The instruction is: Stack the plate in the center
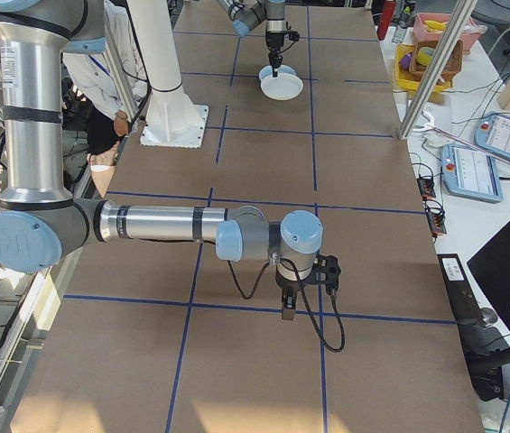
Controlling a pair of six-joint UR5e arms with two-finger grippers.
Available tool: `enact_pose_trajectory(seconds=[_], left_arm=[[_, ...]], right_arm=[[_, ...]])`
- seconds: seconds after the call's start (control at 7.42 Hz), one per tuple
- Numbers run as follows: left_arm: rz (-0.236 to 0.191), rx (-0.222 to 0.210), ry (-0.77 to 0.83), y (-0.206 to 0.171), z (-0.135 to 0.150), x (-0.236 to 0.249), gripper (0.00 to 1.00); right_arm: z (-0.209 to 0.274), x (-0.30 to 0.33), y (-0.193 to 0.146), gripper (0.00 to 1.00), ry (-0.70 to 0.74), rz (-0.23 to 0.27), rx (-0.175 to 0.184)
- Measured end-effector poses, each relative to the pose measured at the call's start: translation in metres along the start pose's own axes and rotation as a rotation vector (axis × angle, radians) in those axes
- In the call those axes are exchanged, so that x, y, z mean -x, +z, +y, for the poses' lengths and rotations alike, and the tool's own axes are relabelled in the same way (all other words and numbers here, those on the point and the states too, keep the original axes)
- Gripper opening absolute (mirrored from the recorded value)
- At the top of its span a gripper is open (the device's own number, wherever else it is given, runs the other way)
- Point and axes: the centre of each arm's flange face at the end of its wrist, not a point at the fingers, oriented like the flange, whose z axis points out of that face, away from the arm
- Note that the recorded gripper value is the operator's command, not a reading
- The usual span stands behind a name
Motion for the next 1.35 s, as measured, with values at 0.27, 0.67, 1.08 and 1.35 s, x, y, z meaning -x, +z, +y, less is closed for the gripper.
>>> enact_pose_trajectory(seconds=[0.27,0.67,1.08,1.35], left_arm=[[-0.019,0.005,0.111,-0.036,-0.027,0.077,0.00],[-0.030,0.021,0.152,-0.023,-0.046,0.163,0.00],[-0.031,0.026,0.155,-0.010,-0.053,0.191,0.84],[-0.036,0.031,0.140,-0.008,-0.054,0.197,1.00]], right_arm=[[0.000,0.000,0.000,1.00,-0.001,0.000,0.000],[0.000,0.000,0.000,1.00,0.000,-0.001,0.000],[0.000,0.000,0.000,1.00,0.000,-0.001,0.000],[0.000,0.000,0.000,1.00,0.000,-0.001,0.000]])
